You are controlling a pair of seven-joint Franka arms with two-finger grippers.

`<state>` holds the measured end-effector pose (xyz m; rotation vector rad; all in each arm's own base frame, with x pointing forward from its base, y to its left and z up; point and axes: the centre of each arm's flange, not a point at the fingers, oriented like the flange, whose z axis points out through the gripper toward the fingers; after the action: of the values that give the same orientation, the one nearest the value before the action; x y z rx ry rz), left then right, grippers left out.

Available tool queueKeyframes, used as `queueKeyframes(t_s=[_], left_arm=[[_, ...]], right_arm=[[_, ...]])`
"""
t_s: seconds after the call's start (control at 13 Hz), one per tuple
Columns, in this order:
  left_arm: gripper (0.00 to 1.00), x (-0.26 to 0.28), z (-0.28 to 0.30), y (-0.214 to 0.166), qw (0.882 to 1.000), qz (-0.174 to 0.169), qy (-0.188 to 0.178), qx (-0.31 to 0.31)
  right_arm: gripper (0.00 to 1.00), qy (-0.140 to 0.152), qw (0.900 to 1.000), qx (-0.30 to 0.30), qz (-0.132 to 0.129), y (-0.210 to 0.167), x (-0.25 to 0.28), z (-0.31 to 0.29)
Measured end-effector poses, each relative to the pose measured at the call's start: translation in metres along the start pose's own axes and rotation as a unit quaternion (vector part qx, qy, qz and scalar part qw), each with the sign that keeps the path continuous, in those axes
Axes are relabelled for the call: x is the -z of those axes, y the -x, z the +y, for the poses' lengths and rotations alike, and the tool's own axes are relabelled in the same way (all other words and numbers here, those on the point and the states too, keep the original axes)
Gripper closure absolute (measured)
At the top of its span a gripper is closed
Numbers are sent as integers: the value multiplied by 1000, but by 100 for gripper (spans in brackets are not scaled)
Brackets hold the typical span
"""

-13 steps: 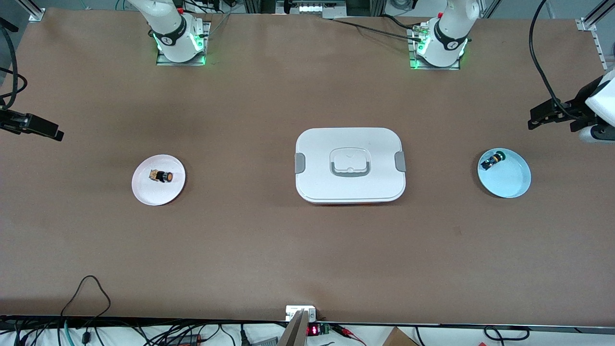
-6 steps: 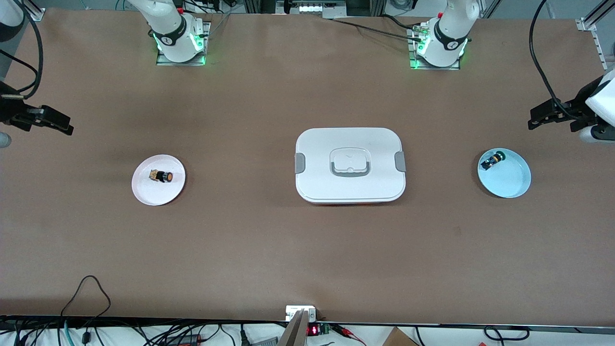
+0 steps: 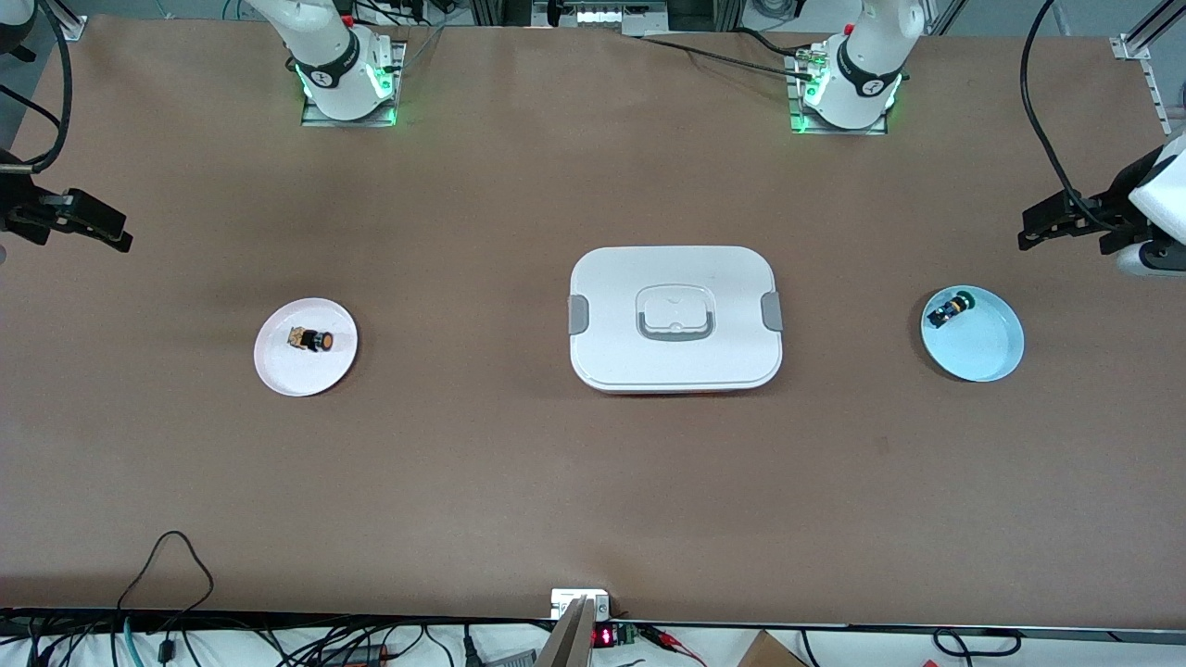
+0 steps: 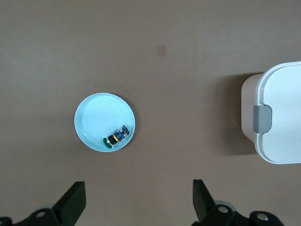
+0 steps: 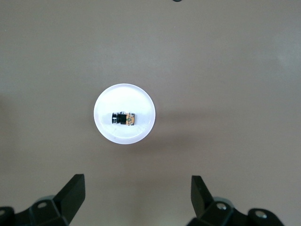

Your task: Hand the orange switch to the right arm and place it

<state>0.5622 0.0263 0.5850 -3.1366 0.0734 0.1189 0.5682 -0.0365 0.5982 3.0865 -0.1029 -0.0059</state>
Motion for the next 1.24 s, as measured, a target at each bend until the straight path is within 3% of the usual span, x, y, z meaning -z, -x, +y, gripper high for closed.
queueKeyframes(t_s=[0.31, 0.62, 1.24], left_arm=[[0, 0, 0, 0, 1000, 0, 0, 0], [0, -1, 0, -1, 1000, -1, 0, 0], [0, -4, 0, -2, 1000, -4, 1, 0]], right_arm=[[0, 0, 1000, 8, 8, 2, 10, -3], [0, 0, 1000, 24, -16, 7, 7, -17], [0, 0, 999, 24, -31, 11, 4, -14]])
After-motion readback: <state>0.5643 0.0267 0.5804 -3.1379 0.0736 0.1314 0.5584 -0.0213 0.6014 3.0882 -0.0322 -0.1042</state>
